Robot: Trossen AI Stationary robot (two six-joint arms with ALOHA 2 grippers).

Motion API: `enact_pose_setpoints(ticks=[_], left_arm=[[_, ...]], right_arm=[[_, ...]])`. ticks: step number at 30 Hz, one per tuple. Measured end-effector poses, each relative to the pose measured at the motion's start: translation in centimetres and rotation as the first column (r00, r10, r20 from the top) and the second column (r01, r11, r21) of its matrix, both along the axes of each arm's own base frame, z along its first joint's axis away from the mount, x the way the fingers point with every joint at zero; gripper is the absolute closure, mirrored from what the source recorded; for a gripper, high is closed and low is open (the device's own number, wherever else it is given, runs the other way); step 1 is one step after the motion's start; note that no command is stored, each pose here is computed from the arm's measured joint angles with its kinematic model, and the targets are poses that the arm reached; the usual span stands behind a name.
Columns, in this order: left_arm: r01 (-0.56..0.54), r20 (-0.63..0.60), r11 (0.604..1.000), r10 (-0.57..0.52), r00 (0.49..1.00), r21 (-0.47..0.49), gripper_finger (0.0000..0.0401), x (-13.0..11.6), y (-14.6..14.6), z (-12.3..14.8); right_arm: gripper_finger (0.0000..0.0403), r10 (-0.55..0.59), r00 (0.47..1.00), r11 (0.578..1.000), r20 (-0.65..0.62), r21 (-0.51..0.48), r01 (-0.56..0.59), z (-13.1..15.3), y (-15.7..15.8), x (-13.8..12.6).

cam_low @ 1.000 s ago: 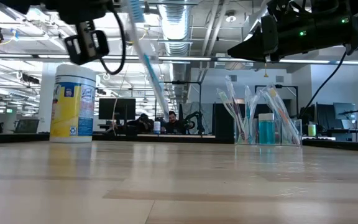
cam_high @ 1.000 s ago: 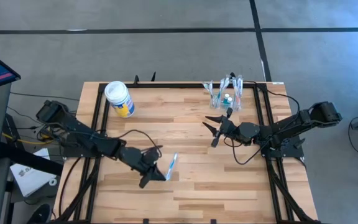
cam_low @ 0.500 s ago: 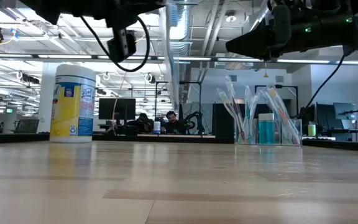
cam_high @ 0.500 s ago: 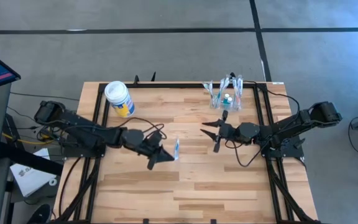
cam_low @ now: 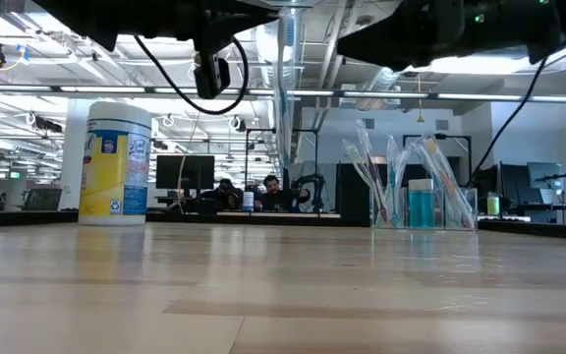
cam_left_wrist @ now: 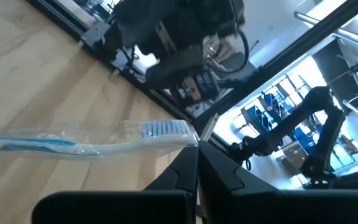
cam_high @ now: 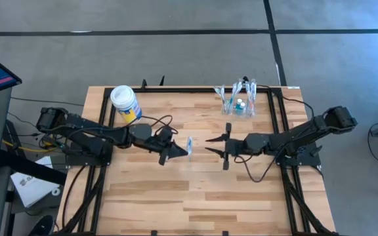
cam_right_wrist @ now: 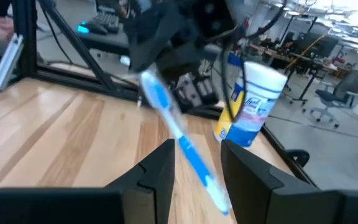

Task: Pick & Place toothbrushing station
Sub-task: Put the blue toothbrush into the left transparent organizer

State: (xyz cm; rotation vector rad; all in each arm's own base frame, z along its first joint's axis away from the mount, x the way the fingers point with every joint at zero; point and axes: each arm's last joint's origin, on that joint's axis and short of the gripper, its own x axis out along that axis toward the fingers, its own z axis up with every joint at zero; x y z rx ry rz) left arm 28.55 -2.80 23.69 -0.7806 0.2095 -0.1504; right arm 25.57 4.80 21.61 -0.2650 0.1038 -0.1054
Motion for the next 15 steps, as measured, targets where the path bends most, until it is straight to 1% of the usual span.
enact_pose_setpoints(ticks=[5, 9, 15], left_arm=[[-0.003, 0.028, 1.000, 0.002, 1.000, 0.020, 0.0401, 0.0, 0.2, 0.2], [-0.002, 0.028, 1.000, 0.001, 1.000, 0.020, 0.0401, 0.0, 0.2, 0.2], [0.014, 0.032, 1.000, -0.015, 0.999, 0.020, 0.0401, 0.0, 0.1, 0.3]], right_arm=[[0.0282, -0.006, 0.999, 1.000, -0.042, -0.017, 0.005, -0.7, 0.3, 2.1], [0.0282, -0.013, 0.998, 0.998, -0.065, -0.061, 0.009, -1.0, 0.5, 3.9], [0.0282, -0.002, 0.997, 0.997, -0.075, -0.081, -0.004, -1.1, 1.1, 5.7]])
